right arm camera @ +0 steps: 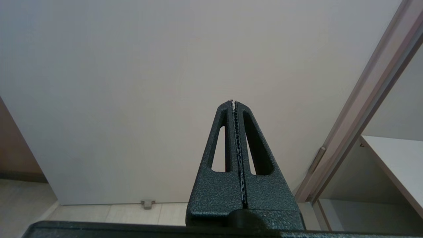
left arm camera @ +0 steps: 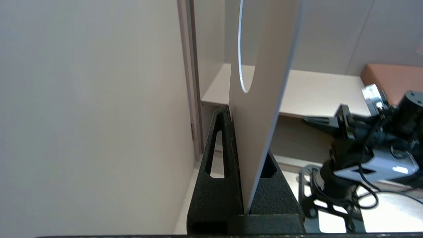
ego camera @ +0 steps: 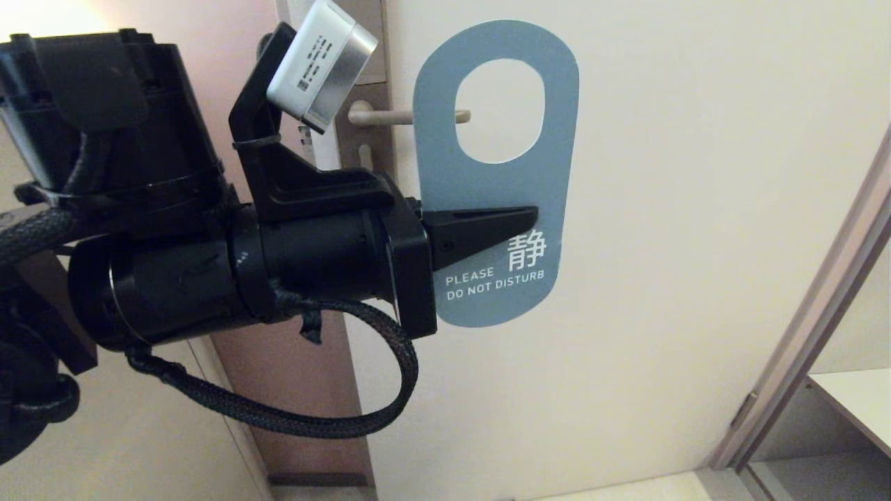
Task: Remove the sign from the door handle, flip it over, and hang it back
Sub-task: Hand it to the other hand
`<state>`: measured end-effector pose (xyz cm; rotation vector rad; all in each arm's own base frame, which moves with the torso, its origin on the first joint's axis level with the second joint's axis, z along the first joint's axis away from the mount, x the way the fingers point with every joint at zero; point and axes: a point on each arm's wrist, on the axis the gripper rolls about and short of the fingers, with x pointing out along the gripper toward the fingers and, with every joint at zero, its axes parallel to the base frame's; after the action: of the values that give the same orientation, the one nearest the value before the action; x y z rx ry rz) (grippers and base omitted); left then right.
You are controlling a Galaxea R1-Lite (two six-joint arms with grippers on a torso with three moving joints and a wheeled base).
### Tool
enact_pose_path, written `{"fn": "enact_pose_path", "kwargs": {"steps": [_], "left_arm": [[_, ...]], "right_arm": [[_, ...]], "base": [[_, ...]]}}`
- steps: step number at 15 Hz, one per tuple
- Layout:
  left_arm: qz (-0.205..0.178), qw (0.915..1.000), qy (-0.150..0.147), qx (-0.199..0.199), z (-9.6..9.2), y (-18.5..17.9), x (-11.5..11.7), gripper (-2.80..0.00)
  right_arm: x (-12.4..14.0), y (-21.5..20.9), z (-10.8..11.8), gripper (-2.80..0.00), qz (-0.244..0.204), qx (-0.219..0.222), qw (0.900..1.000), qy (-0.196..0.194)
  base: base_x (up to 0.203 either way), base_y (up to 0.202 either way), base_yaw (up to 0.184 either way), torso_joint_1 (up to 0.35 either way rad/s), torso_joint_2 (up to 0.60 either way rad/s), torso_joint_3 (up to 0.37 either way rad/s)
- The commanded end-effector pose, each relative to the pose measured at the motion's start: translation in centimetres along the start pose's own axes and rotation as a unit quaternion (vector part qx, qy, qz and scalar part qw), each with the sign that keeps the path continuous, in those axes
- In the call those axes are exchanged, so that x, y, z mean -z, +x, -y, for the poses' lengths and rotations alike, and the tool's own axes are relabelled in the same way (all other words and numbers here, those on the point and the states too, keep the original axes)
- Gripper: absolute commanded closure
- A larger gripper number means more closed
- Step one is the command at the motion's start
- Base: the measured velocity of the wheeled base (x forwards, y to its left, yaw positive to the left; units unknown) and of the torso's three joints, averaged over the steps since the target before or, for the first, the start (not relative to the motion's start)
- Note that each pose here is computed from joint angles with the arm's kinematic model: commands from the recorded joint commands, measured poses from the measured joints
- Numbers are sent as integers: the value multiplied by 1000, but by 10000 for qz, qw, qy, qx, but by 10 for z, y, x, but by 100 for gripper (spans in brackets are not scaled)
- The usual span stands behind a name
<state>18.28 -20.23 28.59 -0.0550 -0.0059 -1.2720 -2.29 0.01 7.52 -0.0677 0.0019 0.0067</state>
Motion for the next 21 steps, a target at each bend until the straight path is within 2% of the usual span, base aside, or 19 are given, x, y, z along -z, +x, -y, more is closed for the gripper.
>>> {"fn": "enact_pose_path", "kwargs": {"steps": [1,3,4,8,13,17,21], "left_arm": [[-25,10000,-22,52,5,-6,3,0],[-198,9996,-117,190,10,-13,14,0],[-307,9987,-174,379,11,-16,21,0],[-538,9965,-316,551,4,-6,36,0],[-303,9961,-269,785,-30,17,49,0],[-246,9944,-315,976,-49,35,50,0],[-188,9921,-293,1201,-64,59,51,0]], "right_arm": [[0,0,0,0,-4,-6,10000,-6],[0,0,0,0,-4,-6,10000,-22],[0,0,0,0,-4,-13,10000,-14],[-1,-1,0,0,-18,-51,10000,-29],[-14,-3,0,0,-446,-210,9988,-23],[-58,19,2,0,-1046,-565,9929,27],[-121,63,2,0,-1311,-1395,9815,32]], "base": [[0,0,0,0,0,0],[0,0,0,0,0,0],[0,0,0,0,0,0],[0,0,0,0,0,0],[0,0,0,0,0,0],[0,0,0,0,0,0],[0,0,0,0,0,0]]}}
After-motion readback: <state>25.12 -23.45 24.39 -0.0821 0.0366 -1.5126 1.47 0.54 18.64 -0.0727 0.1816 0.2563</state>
